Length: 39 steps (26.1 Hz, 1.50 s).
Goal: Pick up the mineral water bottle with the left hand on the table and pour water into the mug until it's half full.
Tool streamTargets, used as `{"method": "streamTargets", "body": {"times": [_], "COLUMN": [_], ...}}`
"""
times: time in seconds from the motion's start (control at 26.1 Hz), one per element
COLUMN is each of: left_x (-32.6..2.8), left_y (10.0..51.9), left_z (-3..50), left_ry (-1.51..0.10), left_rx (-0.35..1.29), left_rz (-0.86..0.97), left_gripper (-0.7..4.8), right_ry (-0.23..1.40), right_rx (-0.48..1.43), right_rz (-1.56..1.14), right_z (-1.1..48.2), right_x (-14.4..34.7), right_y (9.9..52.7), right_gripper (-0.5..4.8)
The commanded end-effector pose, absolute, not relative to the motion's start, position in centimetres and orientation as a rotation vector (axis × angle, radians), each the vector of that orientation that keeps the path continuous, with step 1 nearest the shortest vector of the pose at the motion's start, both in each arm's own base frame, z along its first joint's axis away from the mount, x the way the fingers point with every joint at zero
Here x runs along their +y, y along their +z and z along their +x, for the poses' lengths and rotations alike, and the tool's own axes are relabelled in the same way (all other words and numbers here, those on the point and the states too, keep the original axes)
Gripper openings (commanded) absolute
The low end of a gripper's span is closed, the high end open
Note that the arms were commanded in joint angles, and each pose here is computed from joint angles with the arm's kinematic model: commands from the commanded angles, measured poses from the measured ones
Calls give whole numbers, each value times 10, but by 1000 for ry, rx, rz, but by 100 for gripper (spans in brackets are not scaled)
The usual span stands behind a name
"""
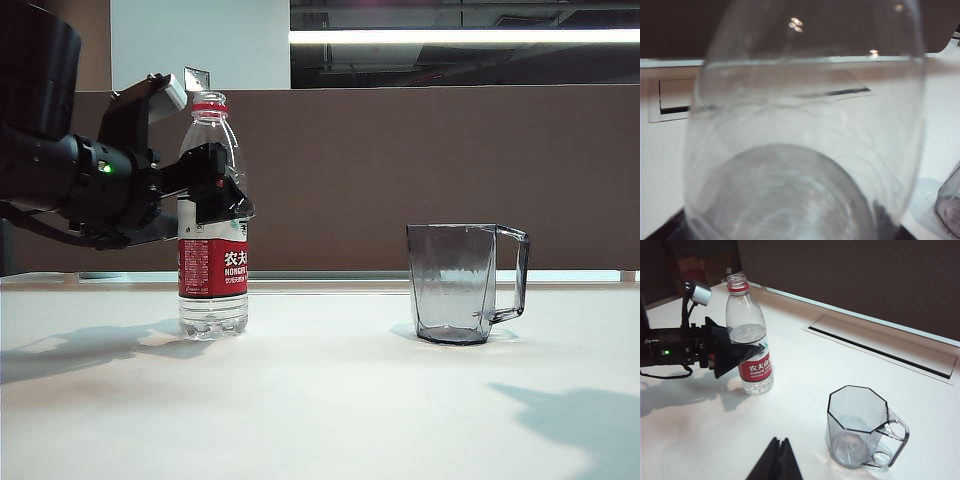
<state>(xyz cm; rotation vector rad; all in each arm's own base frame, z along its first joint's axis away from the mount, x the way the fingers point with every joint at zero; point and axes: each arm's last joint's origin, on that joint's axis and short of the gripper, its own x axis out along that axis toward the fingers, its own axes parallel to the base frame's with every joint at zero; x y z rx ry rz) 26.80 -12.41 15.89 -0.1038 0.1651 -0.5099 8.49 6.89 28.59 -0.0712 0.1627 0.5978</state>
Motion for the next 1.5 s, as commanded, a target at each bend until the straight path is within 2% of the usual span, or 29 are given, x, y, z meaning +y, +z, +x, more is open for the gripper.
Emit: {"method": "streamTargets", "body": {"times": [0.04,0.65,0.69,0.77,0.84,0.92,0.96,1.07,1.5], "left_x": [-127,-133,-133,-133,-133,-133,-133,-133,-135], "left_y": [160,151,151,151,151,151,151,151,152], "left_z": [275,287,287,287,287,287,287,287,286], "left_ry": [-513,-514,-514,-514,-514,-514,-514,-514,-522], "left_rx": [147,143,143,143,143,143,143,143,128], "left_rz": [-109,-107,-107,-107,-107,-107,-107,-107,-93], "left_gripper": [479,479,420,357,331,327,305,171,161], "right_ry": [600,600,600,600,600,600,600,600,600], "right_rx": [141,141,141,141,141,142,142,141,142], "right_rz": [-62,-61,-62,-61,-61,-61,-61,-62,-62], "right_z": [85,85,85,85,85,85,85,85,85], "right_x": [69,69,69,69,69,69,69,69,69], "right_y": [289,290,290,290,290,289,289,289,289], "right_gripper": [-2,-2,-2,-2,-2,-2,-2,-2,-2]}}
